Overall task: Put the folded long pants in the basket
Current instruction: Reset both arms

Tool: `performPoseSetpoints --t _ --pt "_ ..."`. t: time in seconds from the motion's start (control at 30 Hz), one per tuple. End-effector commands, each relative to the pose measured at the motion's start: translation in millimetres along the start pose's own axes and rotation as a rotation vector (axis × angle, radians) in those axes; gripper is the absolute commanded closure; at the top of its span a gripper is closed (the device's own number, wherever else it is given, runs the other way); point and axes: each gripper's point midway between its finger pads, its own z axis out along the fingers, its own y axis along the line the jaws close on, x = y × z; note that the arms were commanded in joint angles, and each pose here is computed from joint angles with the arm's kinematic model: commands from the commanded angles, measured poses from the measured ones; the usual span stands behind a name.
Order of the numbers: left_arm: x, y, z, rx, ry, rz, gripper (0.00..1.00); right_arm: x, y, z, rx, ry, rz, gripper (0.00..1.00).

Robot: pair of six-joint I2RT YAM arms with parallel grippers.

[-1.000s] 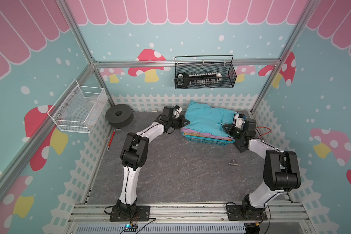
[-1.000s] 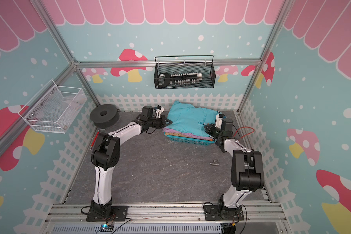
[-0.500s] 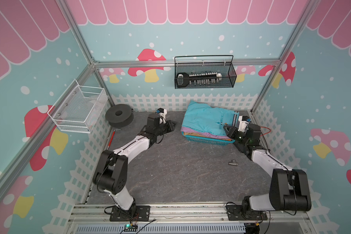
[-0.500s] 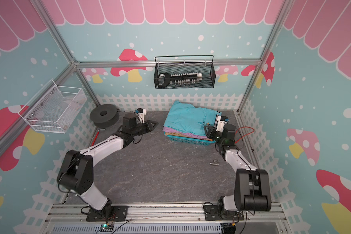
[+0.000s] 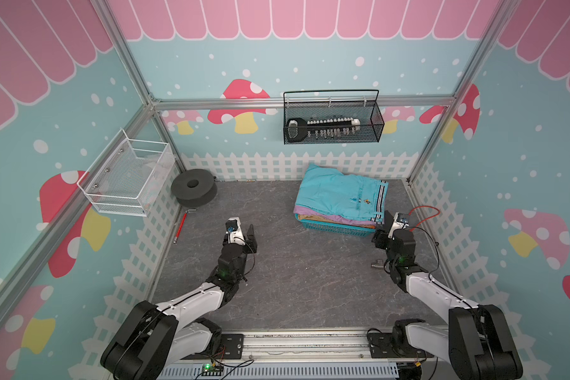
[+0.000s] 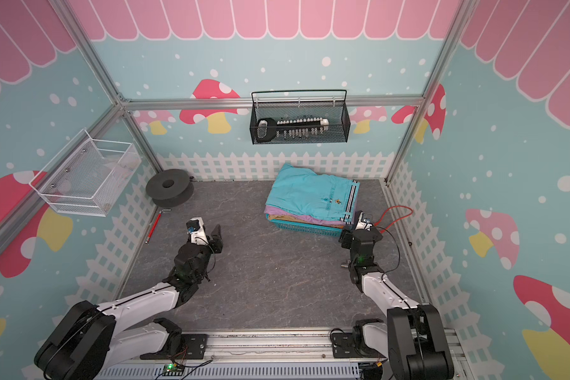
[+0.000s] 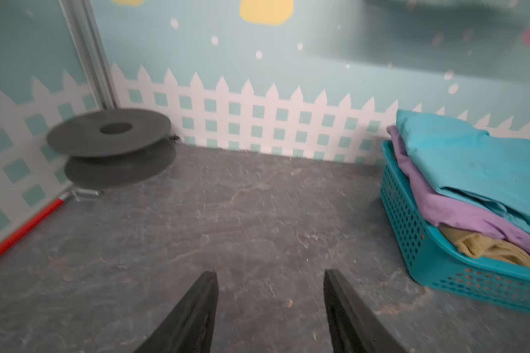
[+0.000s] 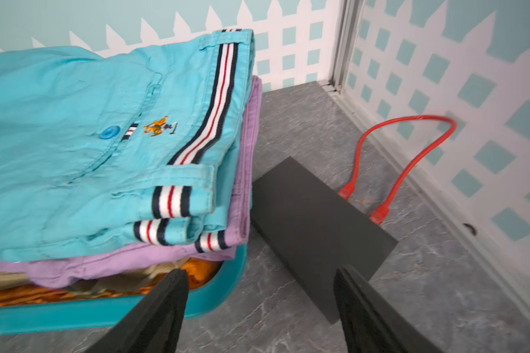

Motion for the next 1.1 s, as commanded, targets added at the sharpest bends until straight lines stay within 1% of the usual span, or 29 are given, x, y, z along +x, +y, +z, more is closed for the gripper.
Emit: performPoseSetpoints --t 0.0,0.03,0.1,0.13,0.17,0.2,0.27,0.3,0.33,0.37,0.4,0.43,0.47,0.5,0.53,0.57,0.6,0.63,0.67,0.7,0.73,0.77,0.8,0.83,0.9,0.97,1.03,1.07 --pt "-20 28 -13 -0.08 -0.156 0.094 0.34 -12 -17 -11 0.101 -0.104 -0.105 0.18" --pt "-13 37 -11 -0.089 -0.151 0.096 0.32 -9 -17 -13 0.095 -0.129 -0.124 0.18" --pt "5 57 5 -0.123 -0.096 0.06 0.31 5 -24 -17 0.116 -0.171 -0.156 0.16" --pt "7 60 12 -0.147 -0.077 0.056 0.31 4 -29 -17 0.144 -0.198 -0.163 0.14" --pt "9 54 19 -0.105 -0.057 0.066 0.31 7 -29 -12 0.158 -0.163 -0.178 0.13" --pt "5 51 21 -0.06 -0.085 0.072 0.31 -1 -30 -14 0.17 -0.222 -0.188 0.13" --pt "6 56 27 -0.075 -0.089 0.076 0.3 -14 -32 -20 0.176 -0.319 -0.175 0.12" --pt "7 59 26 -0.067 -0.113 0.065 0.3 -10 -35 -16 0.179 -0.321 -0.136 0.11" --pt "6 64 26 -0.063 -0.136 0.058 0.3 -11 -33 -13 0.171 -0.346 -0.143 0.11" --pt "12 64 32 -0.038 -0.092 0.038 0.3 -8 -24 -4 0.14 -0.314 -0.19 0.11" --pt "16 63 35 -0.019 -0.059 0.035 0.3 -2 -11 4 0.078 -0.264 -0.217 0.14" --pt "14 58 32 0.017 -0.089 0.047 0.29 -6 -9 3 0.064 -0.308 -0.229 0.14" --pt "16 52 20 0.062 -0.112 0.056 0.27 -1 -5 4 0.024 -0.293 -0.236 0.13" --pt "11 42 9 0.114 -0.171 0.091 0.2 5 -6 5 -0.012 -0.275 -0.215 0.13" --pt "5 37 -5 0.114 -0.23 0.113 0.01 -2 -12 0 -0.005 -0.349 -0.203 0.12" --pt "3 36 -15 0.117 -0.255 0.118 0.01 4 -10 1 -0.015 -0.307 -0.214 0.07" --pt "3 33 -20 0.126 -0.262 0.125 0.01 6 -9 5 -0.023 -0.275 -0.203 0.07" --pt "3 34 -18 0.123 -0.261 0.124 0.01 0 -11 6 -0.008 -0.316 -0.204 0.05" --pt "3 36 -10 0.109 -0.25 0.116 0.01 3 -11 8 -0.009 -0.287 -0.202 0.03" --pt "5 42 0 0.091 -0.22 0.097 0.01 7 -11 11 -0.016 -0.257 -0.196 0.03" --pt "13 50 18 0.056 -0.142 0.068 0.01 3 -11 8 -0.019 -0.3 -0.203 0.03" --pt "22 56 36 0.069 -0.061 0.04 0.01 3 -11 9 -0.018 -0.288 -0.2 0.01" --pt "25 60 37 0.102 -0.047 0.016 0.01 7 -11 10 -0.02 -0.261 -0.196 0.01" --pt "22 59 32 0.124 -0.07 0.003 0.01 2 -12 7 -0.019 -0.3 -0.198 0.01" --pt "24 59 35 0.117 -0.05 0.007 0.01 6 -11 9 -0.02 -0.267 -0.198 0.01" --pt "23 59 35 0.114 -0.058 0.008 0.01 2 -12 7 -0.018 -0.298 -0.201 0.01" --pt "24 59 35 0.115 -0.053 0.009 0.01 5 -11 9 -0.019 -0.274 -0.198 0.01" --pt "23 59 35 0.114 -0.054 0.01 0.01 4 -12 8 -0.018 -0.287 -0.199 0.01"
